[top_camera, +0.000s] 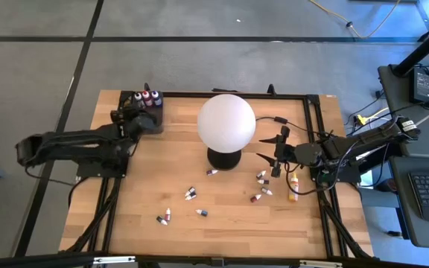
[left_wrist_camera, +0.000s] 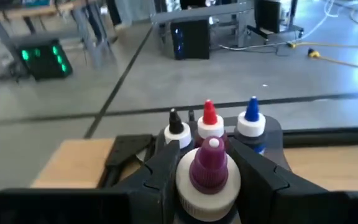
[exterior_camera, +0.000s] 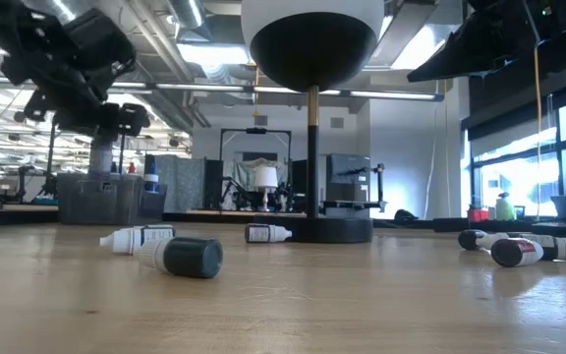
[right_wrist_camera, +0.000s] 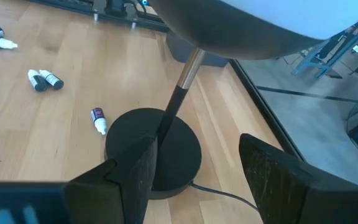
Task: Pick & Place food coloring
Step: Put the big violet food coloring bottle into the black container
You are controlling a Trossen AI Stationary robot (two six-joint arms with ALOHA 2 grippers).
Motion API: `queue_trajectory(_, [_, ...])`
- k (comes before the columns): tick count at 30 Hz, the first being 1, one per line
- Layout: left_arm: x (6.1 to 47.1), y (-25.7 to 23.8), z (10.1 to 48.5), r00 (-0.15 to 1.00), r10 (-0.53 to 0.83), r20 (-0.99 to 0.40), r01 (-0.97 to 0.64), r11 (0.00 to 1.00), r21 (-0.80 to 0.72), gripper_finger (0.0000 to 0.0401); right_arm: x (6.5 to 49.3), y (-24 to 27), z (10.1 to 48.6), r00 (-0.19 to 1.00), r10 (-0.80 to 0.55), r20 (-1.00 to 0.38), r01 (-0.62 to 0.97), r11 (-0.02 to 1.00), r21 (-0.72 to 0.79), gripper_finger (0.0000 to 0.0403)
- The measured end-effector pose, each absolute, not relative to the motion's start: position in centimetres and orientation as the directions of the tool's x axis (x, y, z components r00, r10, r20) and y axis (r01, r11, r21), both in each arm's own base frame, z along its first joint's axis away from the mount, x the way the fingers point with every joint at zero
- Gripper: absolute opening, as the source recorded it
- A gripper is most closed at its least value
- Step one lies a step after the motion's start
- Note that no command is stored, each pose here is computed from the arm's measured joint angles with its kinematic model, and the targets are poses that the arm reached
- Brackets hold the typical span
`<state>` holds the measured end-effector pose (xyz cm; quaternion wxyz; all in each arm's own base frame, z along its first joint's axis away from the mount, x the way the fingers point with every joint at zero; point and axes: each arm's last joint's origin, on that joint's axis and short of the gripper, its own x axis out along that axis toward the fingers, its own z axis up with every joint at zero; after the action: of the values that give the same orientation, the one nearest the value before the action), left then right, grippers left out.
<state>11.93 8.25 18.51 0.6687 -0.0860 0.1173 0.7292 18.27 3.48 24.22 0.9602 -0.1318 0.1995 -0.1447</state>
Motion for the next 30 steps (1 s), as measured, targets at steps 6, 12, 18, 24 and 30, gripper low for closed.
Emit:
queue_trajectory(6, [11.6,10.0,17.7,-0.074,0.964,-0.257,-0.993,-0.095,-0.07,0.0112,18.3,3.5,24.2,0.877,-0.331,-0.349,0.223,0.922,-0.315,0.023])
queue_trajectory(12, [11.2,11.0,16.6,-0.144,0.955,-0.261,-0.986,-0.161,-0.045,0.0118,18.3,3.5,24.2,0.876,-0.332,-0.349,0.223,0.922,-0.315,0.0229])
queue_trajectory(18, [11.5,11.8,15.7,-0.181,0.946,-0.268,-0.98,-0.196,-0.032,0.0112,18.3,3.5,24.1,0.876,-0.332,-0.35,0.223,0.922,-0.316,0.0229])
queue_trajectory(24, [12.2,12.4,14.8,-0.182,0.944,-0.274,-0.978,-0.201,-0.045,0.0124,18.2,3.5,24.0,0.871,-0.333,-0.36,0.219,0.921,-0.322,0.0229])
queue_trajectory(30, [12.5,12.7,13.2,-0.253,0.925,-0.283,-0.965,-0.264,0.002,0.0113,18.2,3.5,24.0,0.87,-0.334,-0.363,0.218,0.921,-0.324,0.0229])
